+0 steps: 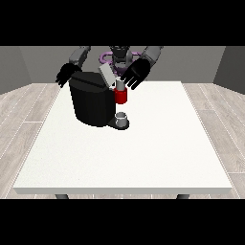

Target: Insert the coffee pod into the coffee machine and close the lid

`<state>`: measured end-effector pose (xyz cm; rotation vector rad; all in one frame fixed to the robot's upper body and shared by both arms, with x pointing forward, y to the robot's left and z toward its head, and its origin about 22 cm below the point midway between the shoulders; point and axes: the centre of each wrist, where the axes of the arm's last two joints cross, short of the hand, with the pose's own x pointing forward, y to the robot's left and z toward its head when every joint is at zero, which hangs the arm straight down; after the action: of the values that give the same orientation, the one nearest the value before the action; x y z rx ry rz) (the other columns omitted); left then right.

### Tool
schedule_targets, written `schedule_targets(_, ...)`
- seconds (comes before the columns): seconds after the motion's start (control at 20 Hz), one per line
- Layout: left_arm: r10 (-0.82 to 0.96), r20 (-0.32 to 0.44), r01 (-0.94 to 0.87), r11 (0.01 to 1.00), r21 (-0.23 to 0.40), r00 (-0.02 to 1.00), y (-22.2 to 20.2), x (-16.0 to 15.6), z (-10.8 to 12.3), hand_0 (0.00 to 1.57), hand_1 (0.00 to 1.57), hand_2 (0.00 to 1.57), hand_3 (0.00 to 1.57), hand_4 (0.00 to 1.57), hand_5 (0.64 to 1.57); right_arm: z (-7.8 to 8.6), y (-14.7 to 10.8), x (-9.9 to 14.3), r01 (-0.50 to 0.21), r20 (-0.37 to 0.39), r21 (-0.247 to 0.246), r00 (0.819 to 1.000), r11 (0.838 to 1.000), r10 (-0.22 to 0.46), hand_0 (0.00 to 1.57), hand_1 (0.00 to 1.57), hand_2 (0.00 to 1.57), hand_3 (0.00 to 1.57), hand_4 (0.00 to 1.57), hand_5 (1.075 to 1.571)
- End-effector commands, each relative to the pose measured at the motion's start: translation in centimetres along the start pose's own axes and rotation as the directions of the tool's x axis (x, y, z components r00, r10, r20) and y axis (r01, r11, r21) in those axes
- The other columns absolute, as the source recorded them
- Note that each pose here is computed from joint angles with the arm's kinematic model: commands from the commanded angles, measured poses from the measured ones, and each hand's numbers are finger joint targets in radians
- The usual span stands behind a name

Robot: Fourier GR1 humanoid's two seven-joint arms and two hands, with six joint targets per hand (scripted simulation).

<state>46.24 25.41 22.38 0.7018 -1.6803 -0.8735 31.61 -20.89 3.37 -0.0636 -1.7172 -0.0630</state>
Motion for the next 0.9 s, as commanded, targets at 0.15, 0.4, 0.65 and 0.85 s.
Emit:
schedule_targets(0.15,-0.015,0.02,0.015,1.0,0.008,1.0,0.9,-0.1,0.1,1.19,1.19,1.27,1.2,0.51,1.571,-0.2,-2.2,0.0,-0.003,-0.003,-0.001,1.0,1.0,0.003,0.0,0.0,0.0,0.0,0.45,1.571)
schedule_targets(0.4,-0.027,0.021,0.026,0.999,0.039,0.999,2.1,0.2,-0.2,1.18,1.18,1.25,1.19,0.49,1.571,-0.5,1.0,1.0,0.007,0.064,0.009,0.998,1.0,-0.008,0.0,0.0,0.0,0.0,0.44,1.571)
schedule_targets(0.65,-0.031,-0.001,0.031,0.999,-0.007,1.0,0.6,1.2,-0.6,1.25,1.25,1.28,1.18,0.48,1.571,-0.7,-0.1,0.1,0.014,0.037,-0.014,0.999,1.0,-0.013,0.0,0.0,0.0,0.0,0.43,1.571)
schedule_targets(0.85,0.006,0.009,-0.006,0.999,-0.036,1.0,-0.7,1.7,-0.8,1.22,1.22,1.25,1.15,0.47,1.571,0.6,-0.4,-1.9,0.005,0.004,-0.031,1.0,1.0,-0.005,0.0,0.0,0.0,0.0,0.37,1.571)
